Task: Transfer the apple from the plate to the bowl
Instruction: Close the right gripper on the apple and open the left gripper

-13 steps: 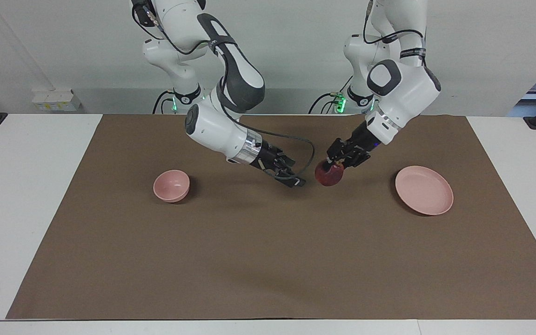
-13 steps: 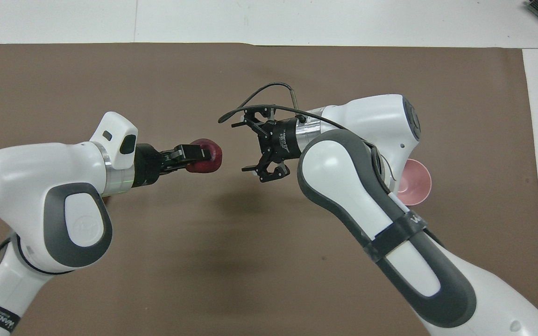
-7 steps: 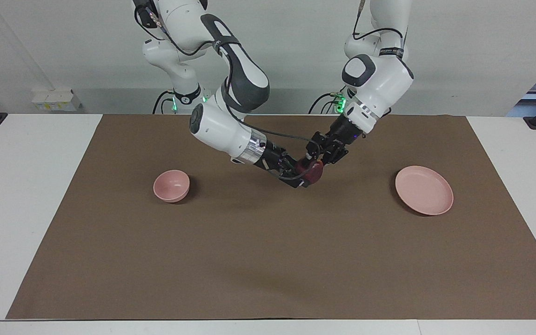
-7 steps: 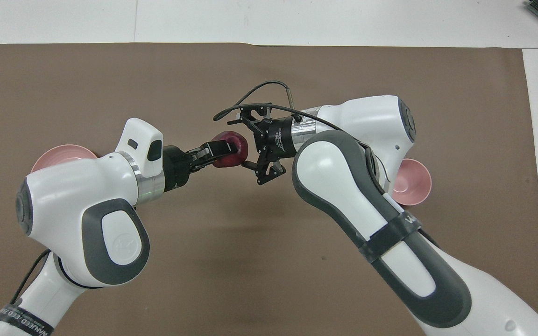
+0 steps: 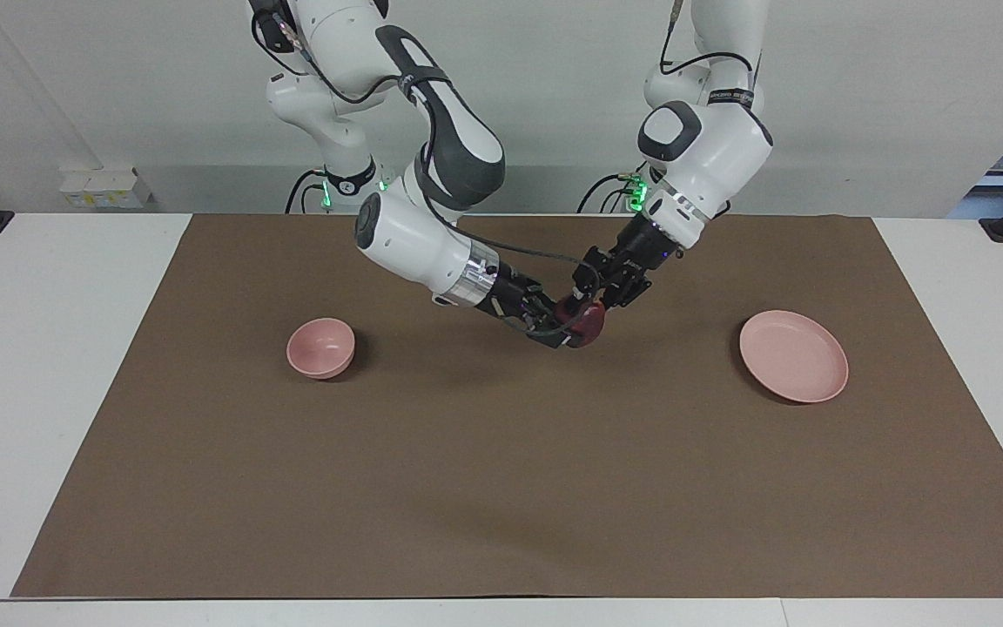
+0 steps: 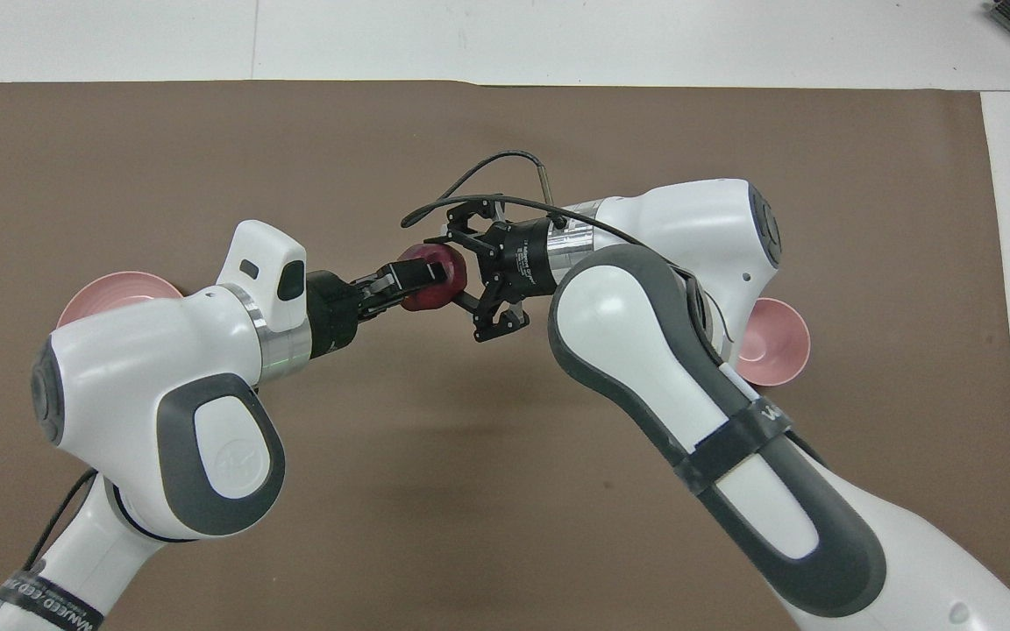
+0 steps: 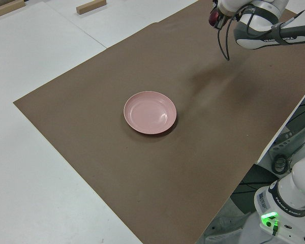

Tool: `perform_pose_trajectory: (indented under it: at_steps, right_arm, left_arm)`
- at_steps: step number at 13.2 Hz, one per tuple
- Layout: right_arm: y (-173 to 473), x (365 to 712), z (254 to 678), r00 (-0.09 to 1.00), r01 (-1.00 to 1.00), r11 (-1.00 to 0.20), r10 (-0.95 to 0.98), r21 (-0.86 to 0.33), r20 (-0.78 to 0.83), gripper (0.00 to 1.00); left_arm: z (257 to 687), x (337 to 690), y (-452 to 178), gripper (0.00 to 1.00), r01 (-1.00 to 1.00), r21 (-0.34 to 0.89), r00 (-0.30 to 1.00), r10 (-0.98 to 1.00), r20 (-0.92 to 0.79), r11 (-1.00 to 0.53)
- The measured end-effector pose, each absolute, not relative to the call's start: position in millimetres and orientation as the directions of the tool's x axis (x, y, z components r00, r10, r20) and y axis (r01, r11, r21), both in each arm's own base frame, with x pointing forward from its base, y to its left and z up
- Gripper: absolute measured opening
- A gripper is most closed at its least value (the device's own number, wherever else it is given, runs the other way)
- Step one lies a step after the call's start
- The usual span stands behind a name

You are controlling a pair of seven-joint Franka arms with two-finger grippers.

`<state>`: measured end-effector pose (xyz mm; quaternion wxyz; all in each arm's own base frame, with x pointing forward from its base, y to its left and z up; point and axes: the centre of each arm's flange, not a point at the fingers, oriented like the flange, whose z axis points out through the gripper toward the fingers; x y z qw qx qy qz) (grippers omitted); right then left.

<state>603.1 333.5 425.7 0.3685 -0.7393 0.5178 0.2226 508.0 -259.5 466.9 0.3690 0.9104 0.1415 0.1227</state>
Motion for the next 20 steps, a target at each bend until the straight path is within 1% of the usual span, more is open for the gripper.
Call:
perform_pose_trajectory:
  at_steps: [6, 8, 9, 12, 15, 17, 20]
  right_arm:
    - [333.4, 603.2, 425.7, 0.365, -0.93, -0.192, -0.602, -0.315, -0.711, 0.65]
    - [333.7, 603.1, 425.6, 0.365, -0.929, -0.192, -0.602, -0.315, -0.71, 0.65]
    - [332.8, 603.7, 425.6, 0.364, -0.93, -0.191, -0.603, -0.315, -0.71, 0.65]
    - [334.8, 602.6, 426.0, 0.371, -0.927, -0.199, -0.603, -0.317, -0.706, 0.65]
    - [333.8, 603.6, 427.7, 0.38, -0.924, -0.207, -0.607, -0.323, -0.698, 0.65]
    - [330.1, 604.2, 431.5, 0.404, -0.914, -0.241, -0.613, -0.326, -0.679, 0.65]
    - [305.4, 608.4, 436.5, 0.428, -0.904, -0.299, -0.624, -0.306, -0.654, 0.65]
  left_arm:
    - [466.8, 508.2, -259.7, 0.6, 0.174, 0.707, 0.929, 0.353, 0.114, -0.685]
    - [468.9, 507.0, -264.4, 0.71, 0.165, 0.709, 0.932, 0.344, 0.115, -0.685]
    - [469.7, 506.8, -266.5, 0.72, 0.162, 0.71, 0.933, 0.34, 0.116, -0.685]
    - [472.7, 506.4, -275.4, 1.0, 0.148, 0.714, 0.937, 0.328, 0.121, -0.685]
    - [472.8, 506.7, -276.7, 1.0, 0.147, 0.714, 0.937, 0.327, 0.121, -0.685]
    - [473.6, 505.9, -278.7, 1.0, 0.143, 0.715, 0.939, 0.322, 0.12, -0.685]
    - [479.6, 507.3, -280.4, 1.0, 0.135, 0.72, 0.938, 0.322, 0.128, -0.681]
